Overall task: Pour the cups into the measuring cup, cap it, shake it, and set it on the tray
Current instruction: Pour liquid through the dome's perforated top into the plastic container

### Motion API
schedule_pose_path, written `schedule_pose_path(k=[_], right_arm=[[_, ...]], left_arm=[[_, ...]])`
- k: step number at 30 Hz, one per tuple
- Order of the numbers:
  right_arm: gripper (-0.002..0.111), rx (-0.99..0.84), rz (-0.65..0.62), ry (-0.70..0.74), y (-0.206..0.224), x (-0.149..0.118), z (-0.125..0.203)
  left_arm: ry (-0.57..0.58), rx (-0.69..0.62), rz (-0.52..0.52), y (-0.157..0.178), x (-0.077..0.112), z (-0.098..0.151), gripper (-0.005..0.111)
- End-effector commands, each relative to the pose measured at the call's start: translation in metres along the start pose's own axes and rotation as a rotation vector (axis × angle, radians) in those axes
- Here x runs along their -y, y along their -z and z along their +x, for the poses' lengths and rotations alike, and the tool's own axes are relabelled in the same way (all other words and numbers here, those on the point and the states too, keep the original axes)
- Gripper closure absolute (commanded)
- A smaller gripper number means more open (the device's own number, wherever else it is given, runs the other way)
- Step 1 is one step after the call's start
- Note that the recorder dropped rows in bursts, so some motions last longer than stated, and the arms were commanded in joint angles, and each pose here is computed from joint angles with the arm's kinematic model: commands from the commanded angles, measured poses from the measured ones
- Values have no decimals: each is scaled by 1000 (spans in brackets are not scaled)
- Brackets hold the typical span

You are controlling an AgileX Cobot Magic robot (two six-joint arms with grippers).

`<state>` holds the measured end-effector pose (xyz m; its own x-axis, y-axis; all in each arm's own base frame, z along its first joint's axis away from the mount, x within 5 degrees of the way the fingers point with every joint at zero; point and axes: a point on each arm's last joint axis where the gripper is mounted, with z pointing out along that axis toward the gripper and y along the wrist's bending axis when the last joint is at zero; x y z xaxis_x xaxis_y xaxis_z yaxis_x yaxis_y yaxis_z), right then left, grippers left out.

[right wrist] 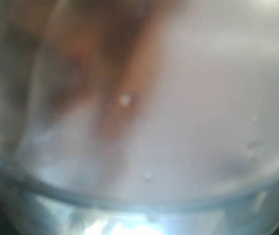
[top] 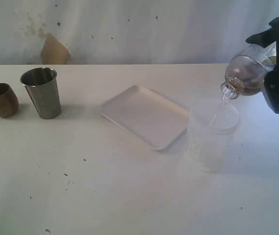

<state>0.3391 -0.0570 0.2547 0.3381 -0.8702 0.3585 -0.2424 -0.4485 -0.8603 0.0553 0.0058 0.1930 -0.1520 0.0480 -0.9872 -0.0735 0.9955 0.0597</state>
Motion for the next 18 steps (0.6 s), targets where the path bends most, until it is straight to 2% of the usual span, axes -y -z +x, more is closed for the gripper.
schedule_pose_path(k=[1,18], right_arm=[[108,11,72,-7,4,13,1],[108,4,63,-11,4,12,2]], left_arm=[[7,0,4,0,0,1,107],[7,0,4,0,0,1,107]])
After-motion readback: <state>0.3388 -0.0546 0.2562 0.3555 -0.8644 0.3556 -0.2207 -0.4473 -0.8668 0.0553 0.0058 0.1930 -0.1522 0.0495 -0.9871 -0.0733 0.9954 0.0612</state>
